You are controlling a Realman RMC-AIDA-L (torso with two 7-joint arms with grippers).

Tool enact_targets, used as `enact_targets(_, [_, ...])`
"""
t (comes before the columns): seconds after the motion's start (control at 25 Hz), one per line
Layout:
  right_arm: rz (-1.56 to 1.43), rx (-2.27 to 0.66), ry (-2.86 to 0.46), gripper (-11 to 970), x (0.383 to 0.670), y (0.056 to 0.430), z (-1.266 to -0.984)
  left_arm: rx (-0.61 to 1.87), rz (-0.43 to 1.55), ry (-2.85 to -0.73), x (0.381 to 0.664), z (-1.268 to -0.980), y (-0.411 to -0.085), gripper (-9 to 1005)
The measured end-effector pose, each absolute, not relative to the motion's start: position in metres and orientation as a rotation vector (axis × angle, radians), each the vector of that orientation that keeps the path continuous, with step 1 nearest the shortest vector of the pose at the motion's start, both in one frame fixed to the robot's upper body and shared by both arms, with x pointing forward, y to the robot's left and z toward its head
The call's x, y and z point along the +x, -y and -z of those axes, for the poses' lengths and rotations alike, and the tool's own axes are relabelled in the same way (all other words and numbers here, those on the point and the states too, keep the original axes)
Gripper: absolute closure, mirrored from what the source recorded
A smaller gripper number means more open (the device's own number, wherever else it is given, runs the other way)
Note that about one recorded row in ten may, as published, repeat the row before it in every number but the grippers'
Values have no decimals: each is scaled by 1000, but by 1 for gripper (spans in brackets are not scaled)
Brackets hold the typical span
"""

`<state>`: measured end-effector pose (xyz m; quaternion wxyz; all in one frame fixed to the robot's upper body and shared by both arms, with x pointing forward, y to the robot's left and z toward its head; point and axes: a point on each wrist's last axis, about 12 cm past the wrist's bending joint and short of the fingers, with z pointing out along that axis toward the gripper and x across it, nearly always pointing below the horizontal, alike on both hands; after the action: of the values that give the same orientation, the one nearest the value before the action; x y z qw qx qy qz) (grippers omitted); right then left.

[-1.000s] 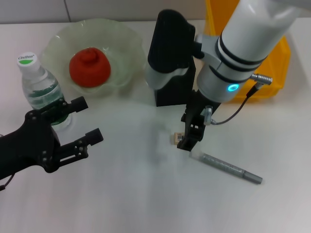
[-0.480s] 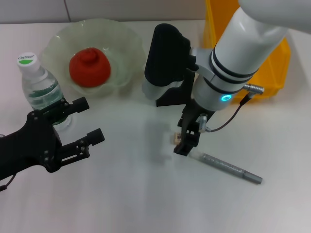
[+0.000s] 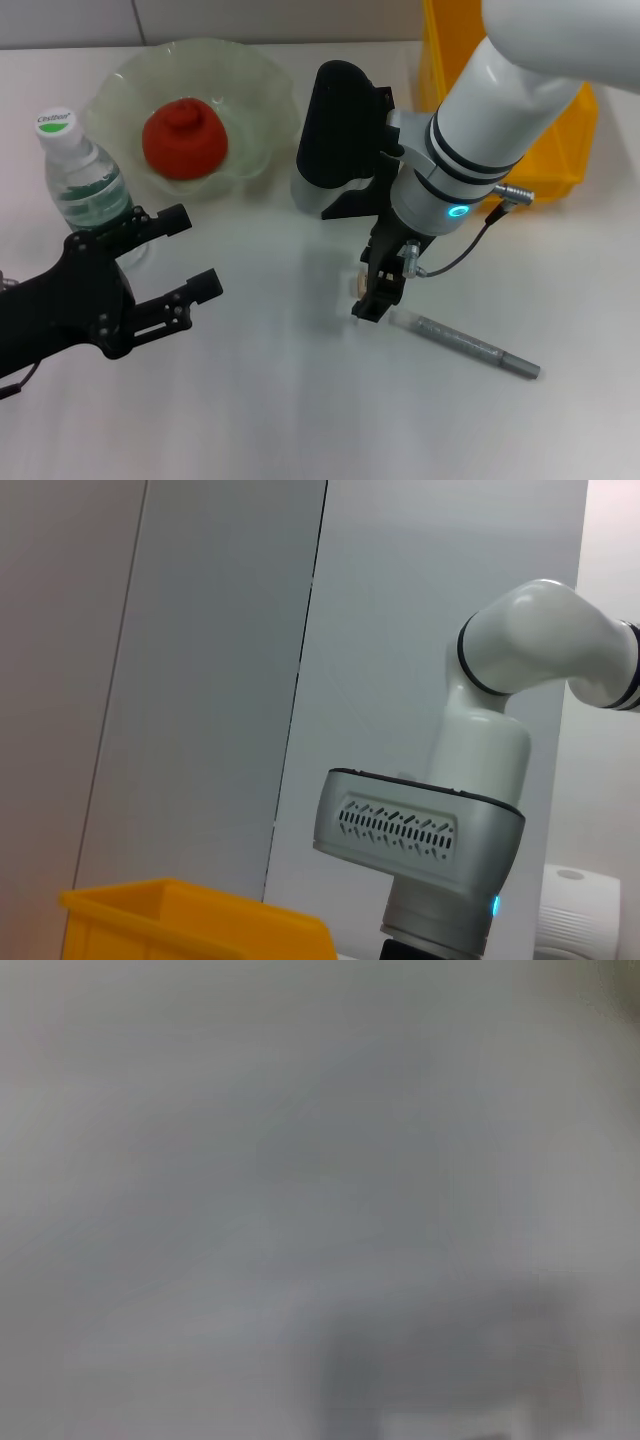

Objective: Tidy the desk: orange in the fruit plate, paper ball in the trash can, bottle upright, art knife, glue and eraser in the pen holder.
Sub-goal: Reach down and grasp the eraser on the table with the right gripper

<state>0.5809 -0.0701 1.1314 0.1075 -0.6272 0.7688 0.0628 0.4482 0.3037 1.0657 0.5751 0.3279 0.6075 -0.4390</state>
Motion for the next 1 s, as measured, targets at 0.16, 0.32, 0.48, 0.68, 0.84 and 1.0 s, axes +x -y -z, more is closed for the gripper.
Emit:
enact_targets(0.16, [-189,-1849,-2257,353,580,69,-1130,771,1024,-1420,448,-1066,-304,207])
enact_targets(0.32, [-191,-1854,-2254,356,579,68,-1129,767,1026,-1421,448,-1065,-303,207])
enact_targets(0.48, [-189,-1847,-2255,360,580,68,-1128,766,1025,-1423,448,-1064,-303,207])
enact_targets(0.68, [-191,-1844,-2257,365,580,69,-1127,767,1024,-1424,448,-1064,-303,207])
enact_targets(0.84, [-192,-1839,-2267,369,580,70,-1126,773,1016,-1419,448,-1064,-303,207])
enact_targets(1.0, [-195,-1832,-2272,372,581,71,-1126,770,1015,-1417,447,-1062,-302,207])
